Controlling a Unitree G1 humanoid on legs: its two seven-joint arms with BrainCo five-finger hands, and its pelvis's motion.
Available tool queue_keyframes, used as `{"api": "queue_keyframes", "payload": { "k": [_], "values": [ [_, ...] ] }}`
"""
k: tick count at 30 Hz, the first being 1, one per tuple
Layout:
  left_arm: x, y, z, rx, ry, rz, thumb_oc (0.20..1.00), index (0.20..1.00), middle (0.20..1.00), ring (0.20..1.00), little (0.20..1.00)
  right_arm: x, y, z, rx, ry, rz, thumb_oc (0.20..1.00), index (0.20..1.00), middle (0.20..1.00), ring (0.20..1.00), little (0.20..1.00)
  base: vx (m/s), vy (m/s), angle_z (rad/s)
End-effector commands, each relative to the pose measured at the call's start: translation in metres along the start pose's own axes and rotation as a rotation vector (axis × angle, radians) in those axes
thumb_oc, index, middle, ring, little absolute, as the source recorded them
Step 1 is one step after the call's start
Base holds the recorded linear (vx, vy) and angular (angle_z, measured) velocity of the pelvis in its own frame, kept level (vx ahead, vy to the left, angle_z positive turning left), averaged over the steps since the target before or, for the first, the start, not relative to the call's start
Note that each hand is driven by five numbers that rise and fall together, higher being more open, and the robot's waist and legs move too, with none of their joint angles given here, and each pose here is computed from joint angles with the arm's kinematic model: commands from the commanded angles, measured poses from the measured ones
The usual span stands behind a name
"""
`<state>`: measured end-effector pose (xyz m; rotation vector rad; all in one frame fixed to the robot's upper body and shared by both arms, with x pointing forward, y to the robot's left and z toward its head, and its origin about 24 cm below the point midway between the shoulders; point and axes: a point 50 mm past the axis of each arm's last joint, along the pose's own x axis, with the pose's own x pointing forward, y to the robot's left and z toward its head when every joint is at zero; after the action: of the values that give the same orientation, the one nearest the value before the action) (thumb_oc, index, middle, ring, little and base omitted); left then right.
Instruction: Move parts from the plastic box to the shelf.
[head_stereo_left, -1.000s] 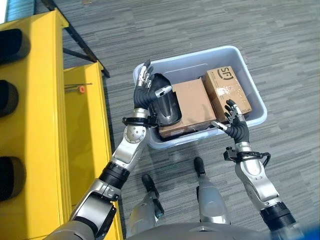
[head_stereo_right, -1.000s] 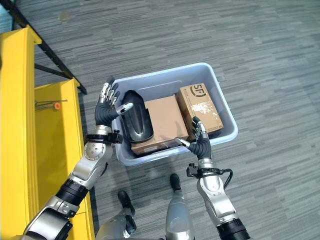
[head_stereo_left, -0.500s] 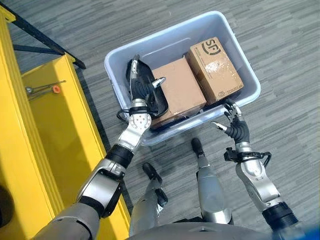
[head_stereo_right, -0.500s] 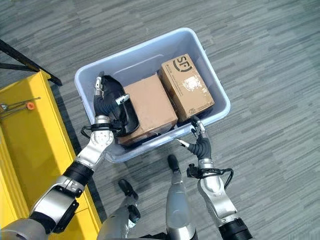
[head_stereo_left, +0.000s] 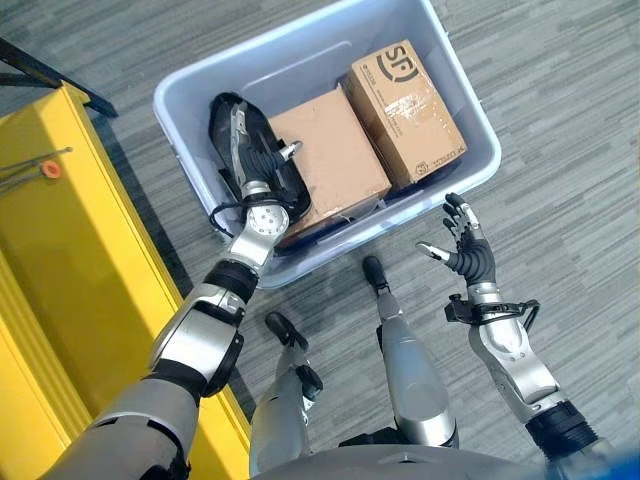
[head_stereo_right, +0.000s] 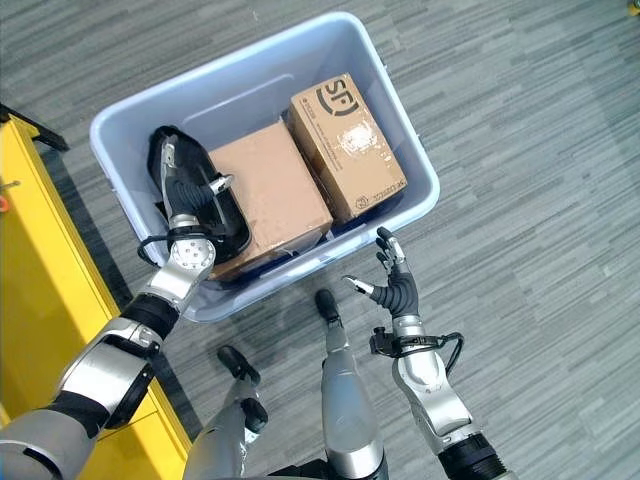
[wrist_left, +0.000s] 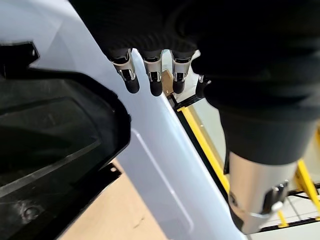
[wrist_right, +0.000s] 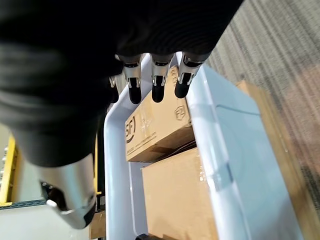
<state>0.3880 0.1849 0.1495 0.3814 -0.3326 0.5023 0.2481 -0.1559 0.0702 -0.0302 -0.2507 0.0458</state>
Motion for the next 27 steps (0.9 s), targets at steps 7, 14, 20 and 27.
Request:
{"api": "queue_keyframes", "payload": {
  "k": [7,14,20,27],
  "values": [
    [0.039,0.039,0.005,-0.033,0.080,0.149,1.000,1.000,1.000,1.000,1.000,-0.006,-0.012,0.016,0.043,-0.095,-0.007,1.000,1.000,1.000,1.000,1.000,0.00,0.009,-0.16],
    [0.040,0.040,-0.003,-0.034,0.154,0.129,1.000,1.000,1.000,1.000,1.000,-0.012,-0.015,0.013,0.052,-0.073,0.007,1.000,1.000,1.000,1.000,1.000,0.01,0.002,-0.13],
    [0.037,0.030,-0.007,-0.038,0.194,0.044,1.000,1.000,1.000,1.000,1.000,-0.012,-0.018,0.012,0.046,-0.059,0.018,1.000,1.000,1.000,1.000,1.000,0.00,0.008,-0.01],
    [0.040,0.023,0.002,0.106,0.103,-0.104,1.000,1.000,1.000,1.000,1.000,-0.011,-0.024,0.015,0.021,-0.065,0.030,1.000,1.000,1.000,1.000,1.000,0.00,0.011,-0.04]
  ]
}}
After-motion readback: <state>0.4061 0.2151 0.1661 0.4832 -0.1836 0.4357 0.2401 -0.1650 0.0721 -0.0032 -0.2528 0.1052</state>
